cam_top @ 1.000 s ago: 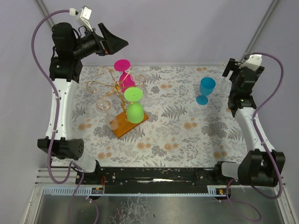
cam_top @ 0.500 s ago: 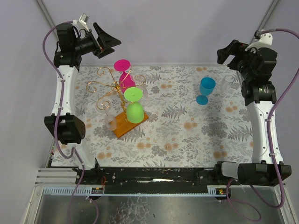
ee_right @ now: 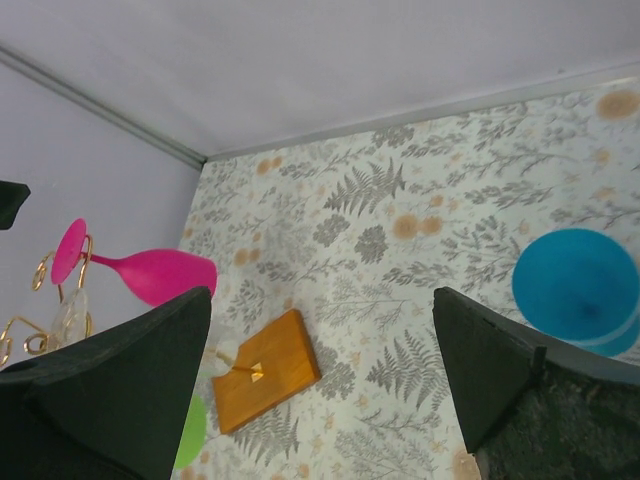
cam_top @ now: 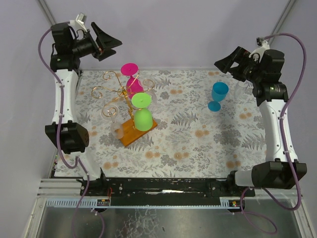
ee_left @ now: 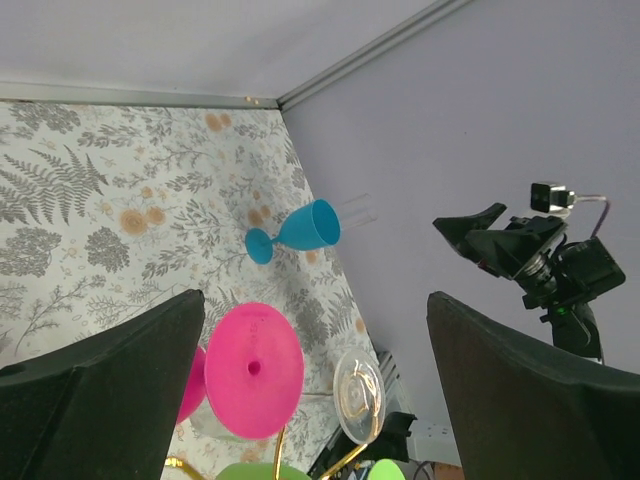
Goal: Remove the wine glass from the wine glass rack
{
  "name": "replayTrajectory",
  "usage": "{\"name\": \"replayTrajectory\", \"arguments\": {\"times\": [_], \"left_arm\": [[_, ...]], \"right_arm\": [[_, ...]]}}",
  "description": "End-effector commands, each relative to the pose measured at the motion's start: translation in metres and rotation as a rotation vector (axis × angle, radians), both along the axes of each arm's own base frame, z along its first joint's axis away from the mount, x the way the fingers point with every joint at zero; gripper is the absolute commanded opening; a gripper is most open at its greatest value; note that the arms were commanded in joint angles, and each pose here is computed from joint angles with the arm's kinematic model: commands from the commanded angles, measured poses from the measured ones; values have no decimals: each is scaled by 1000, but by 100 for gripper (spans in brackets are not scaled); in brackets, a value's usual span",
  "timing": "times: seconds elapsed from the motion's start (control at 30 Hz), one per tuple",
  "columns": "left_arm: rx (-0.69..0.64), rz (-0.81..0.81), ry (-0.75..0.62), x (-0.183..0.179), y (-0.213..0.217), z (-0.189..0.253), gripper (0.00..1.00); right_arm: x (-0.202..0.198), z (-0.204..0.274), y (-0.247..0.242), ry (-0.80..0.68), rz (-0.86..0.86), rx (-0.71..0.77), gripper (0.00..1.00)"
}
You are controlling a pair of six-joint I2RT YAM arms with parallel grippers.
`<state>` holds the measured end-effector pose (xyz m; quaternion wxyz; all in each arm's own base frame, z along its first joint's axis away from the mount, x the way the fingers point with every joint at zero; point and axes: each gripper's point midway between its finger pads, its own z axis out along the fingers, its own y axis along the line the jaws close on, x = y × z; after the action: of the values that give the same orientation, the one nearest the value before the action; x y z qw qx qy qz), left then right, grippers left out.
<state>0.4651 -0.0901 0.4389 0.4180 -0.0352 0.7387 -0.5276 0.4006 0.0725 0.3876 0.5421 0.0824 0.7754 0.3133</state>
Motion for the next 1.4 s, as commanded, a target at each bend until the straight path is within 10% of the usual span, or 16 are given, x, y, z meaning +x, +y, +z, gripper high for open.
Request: {"name": "replayTrajectory", "arguments": {"times": [0.0, 0.5, 1.37], "left_arm": [[41, 49, -128, -33, 18, 44, 92], [-10, 160, -143, -99, 71, 65, 100], [-25, 183, -130, -123, 90, 55, 100]], "right_arm": [[-8, 27, 21, -28, 103, 69, 99], [-11, 25, 187, 134, 536, 359, 100], [-37, 2, 284, 412, 871, 516, 47]]}}
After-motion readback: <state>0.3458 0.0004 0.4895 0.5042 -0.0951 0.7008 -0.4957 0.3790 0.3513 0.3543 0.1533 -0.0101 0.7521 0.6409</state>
